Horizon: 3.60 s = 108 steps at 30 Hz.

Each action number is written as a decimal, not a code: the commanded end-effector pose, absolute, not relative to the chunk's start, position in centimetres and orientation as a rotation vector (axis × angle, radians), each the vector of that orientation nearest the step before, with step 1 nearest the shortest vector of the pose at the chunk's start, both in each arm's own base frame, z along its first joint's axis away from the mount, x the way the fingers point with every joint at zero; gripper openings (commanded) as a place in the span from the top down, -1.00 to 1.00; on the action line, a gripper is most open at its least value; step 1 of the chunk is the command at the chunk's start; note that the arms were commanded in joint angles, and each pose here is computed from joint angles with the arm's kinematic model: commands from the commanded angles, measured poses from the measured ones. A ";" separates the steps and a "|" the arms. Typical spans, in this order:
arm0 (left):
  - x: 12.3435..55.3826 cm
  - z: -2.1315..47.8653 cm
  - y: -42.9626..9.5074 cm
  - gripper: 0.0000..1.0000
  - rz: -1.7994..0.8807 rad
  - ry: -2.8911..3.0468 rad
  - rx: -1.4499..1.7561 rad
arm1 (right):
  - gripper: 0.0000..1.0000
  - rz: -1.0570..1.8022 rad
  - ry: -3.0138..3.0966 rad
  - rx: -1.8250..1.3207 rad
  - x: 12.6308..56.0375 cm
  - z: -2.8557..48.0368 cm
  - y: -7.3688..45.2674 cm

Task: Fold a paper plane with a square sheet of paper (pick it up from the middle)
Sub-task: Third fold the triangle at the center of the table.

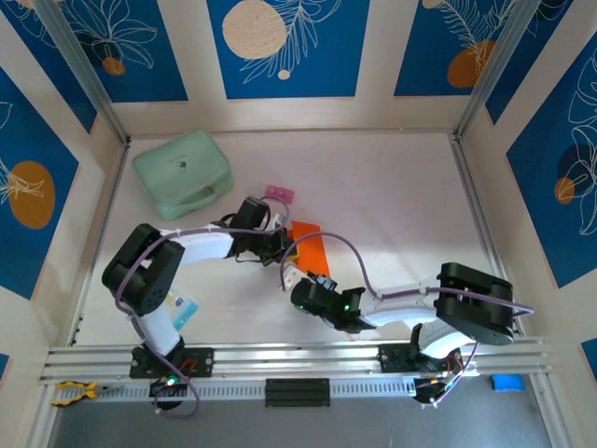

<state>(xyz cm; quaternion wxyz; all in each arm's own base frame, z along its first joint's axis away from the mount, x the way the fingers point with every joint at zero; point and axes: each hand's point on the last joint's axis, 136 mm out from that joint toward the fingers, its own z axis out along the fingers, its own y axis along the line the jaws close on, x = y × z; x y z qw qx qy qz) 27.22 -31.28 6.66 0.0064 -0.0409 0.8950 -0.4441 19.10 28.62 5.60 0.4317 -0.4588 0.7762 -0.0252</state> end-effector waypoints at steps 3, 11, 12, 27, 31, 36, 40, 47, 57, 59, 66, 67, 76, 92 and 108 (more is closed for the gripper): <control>27.5 7.8 -31.2 0.90 -1.430 2.770 -0.127 | 0.59 -0.027 1.951 -1.085 19.3 6.2 28.0; 27.5 7.7 -31.2 0.89 -1.431 2.771 -0.130 | 0.78 -0.001 1.976 -1.066 19.5 6.3 27.6; 27.5 7.8 -31.2 0.89 -1.431 2.770 -0.131 | 0.82 0.001 1.979 -1.065 19.6 6.3 27.5; 28.2 8.3 -29.2 0.10 -1.243 2.790 -0.080 | 1.00 0.314 2.135 -1.005 18.5 6.6 28.3; 29.0 9.0 -26.8 -0.20 -1.094 2.785 -0.098 | 1.00 0.634 2.310 -0.863 18.2 7.1 28.8; 29.4 9.9 -25.6 -0.24 -1.041 2.767 -0.090 | 1.00 0.906 2.465 -0.704 18.8 7.8 29.1; 29.5 10.4 -25.9 -0.19 -1.062 2.756 -0.069 | 1.00 1.036 2.518 -0.641 19.3 8.4 29.7; 29.7 11.0 -26.7 0.16 -1.123 2.740 -0.020 | 1.00 1.165 2.568 -0.596 19.4 8.9 31.0; 31.5 11.2 -29.6 0.57 -1.259 2.718 0.088 | 1.00 1.259 2.582 -0.528 20.0 7.6 30.9; 32.0 10.8 -30.2 0.59 -1.279 2.725 0.098 | 1.00 1.273 2.580 -0.520 20.0 7.3 30.8; 32.6 7.5 -32.1 0.66 -1.276 2.780 0.153 | 1.00 1.281 2.582 -0.518 20.0 6.4 30.7; 32.5 7.0 -32.3 0.67 -1.284 2.792 0.156 | 1.00 1.280 2.584 -0.523 19.9 6.3 30.6; 30.8 1.4 -31.7 0.68 -1.093 2.972 0.215 | 1.00 1.283 2.608 -0.531 19.7 5.5 30.6; 30.0 0.1 -30.3 0.71 -0.967 3.019 0.237 | 1.00 0.887 2.699 -0.560 21.9 4.1 27.6; 30.0 0.4 -30.3 0.72 -0.966 3.013 0.226 | 1.00 0.697 2.753 -0.531 23.0 2.7 26.3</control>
